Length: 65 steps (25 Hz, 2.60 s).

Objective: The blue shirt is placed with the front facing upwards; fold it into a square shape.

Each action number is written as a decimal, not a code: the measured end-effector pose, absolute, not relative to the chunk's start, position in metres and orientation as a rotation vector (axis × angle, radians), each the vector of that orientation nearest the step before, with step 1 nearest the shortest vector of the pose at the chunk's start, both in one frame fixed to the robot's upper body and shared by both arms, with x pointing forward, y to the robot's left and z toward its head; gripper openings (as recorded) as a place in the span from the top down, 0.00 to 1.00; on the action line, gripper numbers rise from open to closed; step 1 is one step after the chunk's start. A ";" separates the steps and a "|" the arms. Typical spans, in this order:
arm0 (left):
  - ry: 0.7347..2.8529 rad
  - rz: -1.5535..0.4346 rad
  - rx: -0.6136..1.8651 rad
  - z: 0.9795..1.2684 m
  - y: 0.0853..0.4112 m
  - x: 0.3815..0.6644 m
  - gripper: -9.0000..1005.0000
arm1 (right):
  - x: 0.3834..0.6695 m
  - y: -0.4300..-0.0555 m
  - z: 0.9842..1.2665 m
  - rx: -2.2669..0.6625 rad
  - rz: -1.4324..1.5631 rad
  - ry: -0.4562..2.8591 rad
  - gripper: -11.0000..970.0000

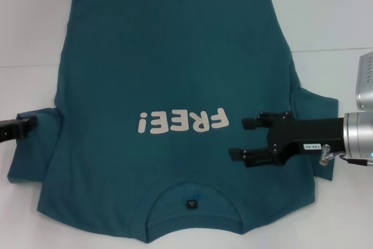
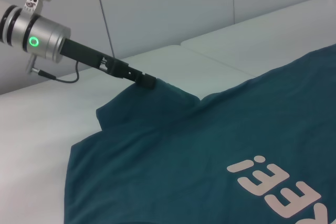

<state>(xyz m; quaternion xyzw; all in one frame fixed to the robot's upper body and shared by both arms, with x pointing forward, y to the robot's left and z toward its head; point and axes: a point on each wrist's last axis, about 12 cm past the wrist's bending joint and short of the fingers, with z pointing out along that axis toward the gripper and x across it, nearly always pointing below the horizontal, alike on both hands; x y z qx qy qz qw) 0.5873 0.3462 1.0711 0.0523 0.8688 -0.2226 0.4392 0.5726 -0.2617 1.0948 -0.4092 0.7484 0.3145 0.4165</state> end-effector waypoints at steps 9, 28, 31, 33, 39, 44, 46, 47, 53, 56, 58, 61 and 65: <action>2.218 -0.500 0.204 1.085 0.353 0.597 0.96 | 0.573 -0.262 1.095 -1.027 0.784 1.878 0.06; 2.249 -0.378 0.348 1.112 0.362 0.618 0.96 | 0.575 -0.262 1.094 -1.017 0.760 1.889 0.06; 2.268 -0.354 0.394 1.113 0.359 0.620 0.96 | 0.577 -0.261 1.095 -1.021 0.759 1.886 0.06; 2.271 -0.345 0.408 1.114 0.358 0.622 0.96 | 0.578 -0.261 1.095 -1.022 0.757 1.885 0.06; 2.268 -0.324 0.417 1.119 0.362 0.625 0.96 | 0.579 -0.258 1.096 -1.036 0.757 1.882 0.06; 2.266 -0.292 0.436 1.125 0.366 0.628 0.96 | 0.579 -0.258 1.096 -1.039 0.753 1.882 0.06; 2.264 -0.287 0.441 1.127 0.366 0.629 0.96 | 0.580 -0.258 1.096 -1.039 0.751 1.882 0.06; 2.262 -0.286 0.443 1.128 0.366 0.630 0.96 | 0.580 -0.258 1.096 -1.039 0.750 1.882 0.06; 2.247 -0.267 0.438 1.135 0.369 0.632 0.96 | 0.581 -0.257 1.097 -1.039 0.749 1.881 0.06; 2.246 -0.258 0.429 1.138 0.372 0.632 0.96 | 0.581 -0.257 1.097 -1.038 0.750 1.881 0.06; 2.249 -0.256 0.433 1.139 0.374 0.631 0.96 | 0.581 -0.257 1.097 -1.037 0.750 1.882 0.06; 2.261 -0.252 0.450 1.139 0.374 0.630 0.96 | 0.581 -0.257 1.097 -1.038 0.749 1.881 0.06; 2.262 -0.254 0.460 1.142 0.373 0.630 0.96 | 0.581 -0.257 1.097 -1.040 0.747 1.881 0.06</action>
